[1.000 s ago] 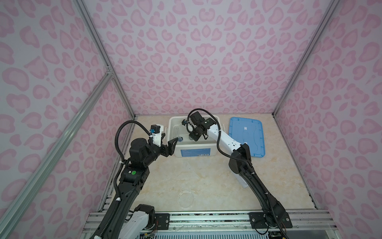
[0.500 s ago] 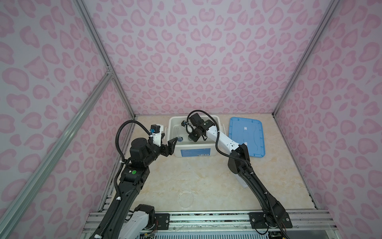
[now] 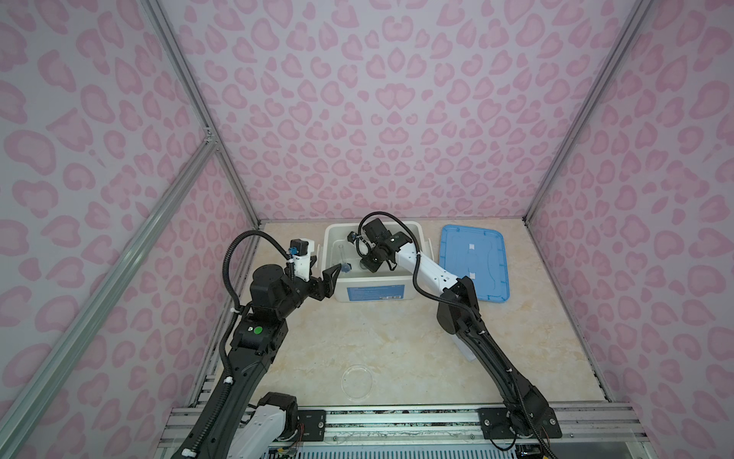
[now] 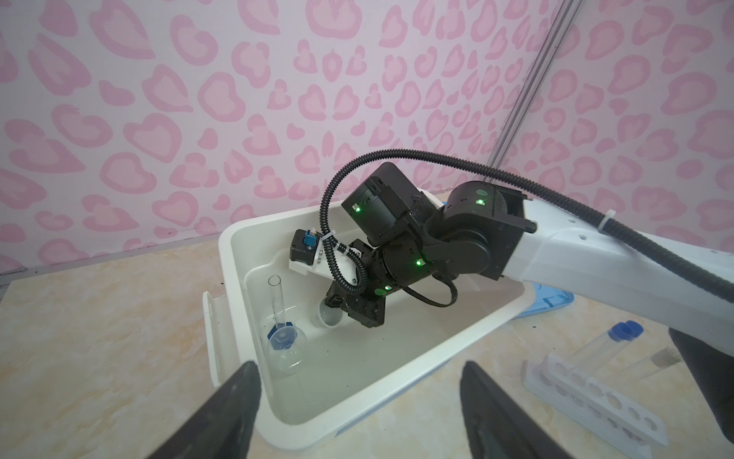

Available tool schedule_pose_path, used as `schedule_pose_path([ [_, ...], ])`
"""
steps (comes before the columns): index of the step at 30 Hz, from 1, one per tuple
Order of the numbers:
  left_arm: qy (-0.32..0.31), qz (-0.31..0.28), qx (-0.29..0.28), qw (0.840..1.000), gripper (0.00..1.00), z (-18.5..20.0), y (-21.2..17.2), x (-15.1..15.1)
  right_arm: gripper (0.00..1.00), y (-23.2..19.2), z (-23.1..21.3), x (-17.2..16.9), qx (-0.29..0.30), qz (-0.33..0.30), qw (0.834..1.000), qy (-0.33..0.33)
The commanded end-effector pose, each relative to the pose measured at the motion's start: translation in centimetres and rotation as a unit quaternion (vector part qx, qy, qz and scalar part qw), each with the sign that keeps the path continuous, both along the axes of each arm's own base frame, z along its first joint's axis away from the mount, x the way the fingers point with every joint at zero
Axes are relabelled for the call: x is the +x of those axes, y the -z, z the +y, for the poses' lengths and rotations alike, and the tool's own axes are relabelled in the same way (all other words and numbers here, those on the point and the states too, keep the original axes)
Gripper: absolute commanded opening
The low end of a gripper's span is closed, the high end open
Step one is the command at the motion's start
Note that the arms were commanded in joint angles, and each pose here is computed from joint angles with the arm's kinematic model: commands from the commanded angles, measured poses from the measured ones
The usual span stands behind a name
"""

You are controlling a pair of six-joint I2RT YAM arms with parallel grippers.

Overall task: Organize the chemistry lab equipment
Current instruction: 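Lower the crucible into the white box beside the cylinder with the right gripper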

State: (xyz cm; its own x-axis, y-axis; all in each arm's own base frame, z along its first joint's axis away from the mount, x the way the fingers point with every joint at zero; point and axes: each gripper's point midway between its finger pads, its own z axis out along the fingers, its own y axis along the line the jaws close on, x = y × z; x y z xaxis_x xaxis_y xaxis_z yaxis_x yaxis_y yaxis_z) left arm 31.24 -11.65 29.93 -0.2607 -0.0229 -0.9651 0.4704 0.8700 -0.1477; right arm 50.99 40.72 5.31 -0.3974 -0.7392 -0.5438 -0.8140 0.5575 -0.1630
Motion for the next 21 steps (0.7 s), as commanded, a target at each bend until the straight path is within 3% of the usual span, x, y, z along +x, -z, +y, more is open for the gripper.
schedule_pose_path([
  [1,0.000,-0.006,0.003,1.000,0.81,0.0,-0.1,0.1,0.05,1.6,-0.2,-0.2,-0.012,0.011,1.000,-0.003],
  [11,-0.001,-0.005,0.004,1.000,0.81,0.0,0.0,0.2,0.08,2.0,-0.3,-0.1,-0.016,0.009,1.000,-0.002],
  [21,0.001,-0.006,0.002,1.000,0.81,0.0,-0.2,0.1,0.16,-1.0,-0.3,0.1,-0.007,-0.011,1.000,-0.001],
])
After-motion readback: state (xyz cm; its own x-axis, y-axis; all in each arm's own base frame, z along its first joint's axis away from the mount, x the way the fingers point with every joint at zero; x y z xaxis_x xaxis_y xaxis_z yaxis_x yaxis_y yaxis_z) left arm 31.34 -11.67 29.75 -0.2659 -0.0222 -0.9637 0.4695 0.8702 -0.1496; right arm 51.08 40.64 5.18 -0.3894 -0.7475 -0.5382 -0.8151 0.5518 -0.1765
